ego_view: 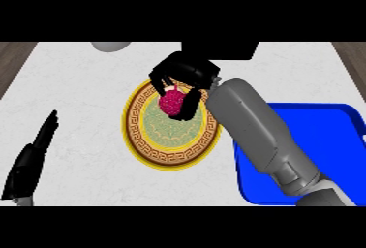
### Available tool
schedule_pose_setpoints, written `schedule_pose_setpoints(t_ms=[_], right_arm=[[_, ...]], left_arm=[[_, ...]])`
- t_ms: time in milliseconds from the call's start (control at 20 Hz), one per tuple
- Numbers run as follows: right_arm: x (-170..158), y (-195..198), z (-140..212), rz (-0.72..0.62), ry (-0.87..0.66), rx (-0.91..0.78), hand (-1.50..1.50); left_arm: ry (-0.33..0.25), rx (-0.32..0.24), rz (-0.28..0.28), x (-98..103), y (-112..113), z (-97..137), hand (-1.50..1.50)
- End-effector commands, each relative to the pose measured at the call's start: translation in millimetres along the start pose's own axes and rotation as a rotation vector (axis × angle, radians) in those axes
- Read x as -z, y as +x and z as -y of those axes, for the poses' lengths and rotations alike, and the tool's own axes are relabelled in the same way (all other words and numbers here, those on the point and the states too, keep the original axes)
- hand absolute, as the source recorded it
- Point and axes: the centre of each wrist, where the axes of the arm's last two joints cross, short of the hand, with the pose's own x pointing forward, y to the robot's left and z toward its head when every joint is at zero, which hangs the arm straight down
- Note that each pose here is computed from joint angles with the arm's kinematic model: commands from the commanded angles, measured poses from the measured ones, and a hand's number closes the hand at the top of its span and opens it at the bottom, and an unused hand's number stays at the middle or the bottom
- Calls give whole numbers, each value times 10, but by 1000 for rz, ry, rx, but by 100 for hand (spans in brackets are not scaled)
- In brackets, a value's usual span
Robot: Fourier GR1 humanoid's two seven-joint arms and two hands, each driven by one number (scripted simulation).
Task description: Pick the cupcake from the tray and place it in the plate
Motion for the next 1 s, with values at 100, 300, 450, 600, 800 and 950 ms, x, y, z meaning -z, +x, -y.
schedule_pose_setpoints(t_ms=[100,300,450,600,800,950], right_arm=[[52,-59,-428,-39,130,106,150],[-83,-191,-751,-225,46,169,-150],[123,-24,-584,-249,33,168,-150],[24,-143,-648,-188,-46,240,-150],[-60,-204,-570,-135,-209,404,-150],[-106,-361,-305,-195,-342,478,-150]], left_arm=[[-6,7,20,-5,-57,40,0],[-32,-3,27,22,42,-17,0],[-36,13,20,116,17,105,0],[-18,-5,36,13,74,-22,0],[-15,7,10,-26,70,-18,0],[-5,0,4,-15,-74,102,0]])
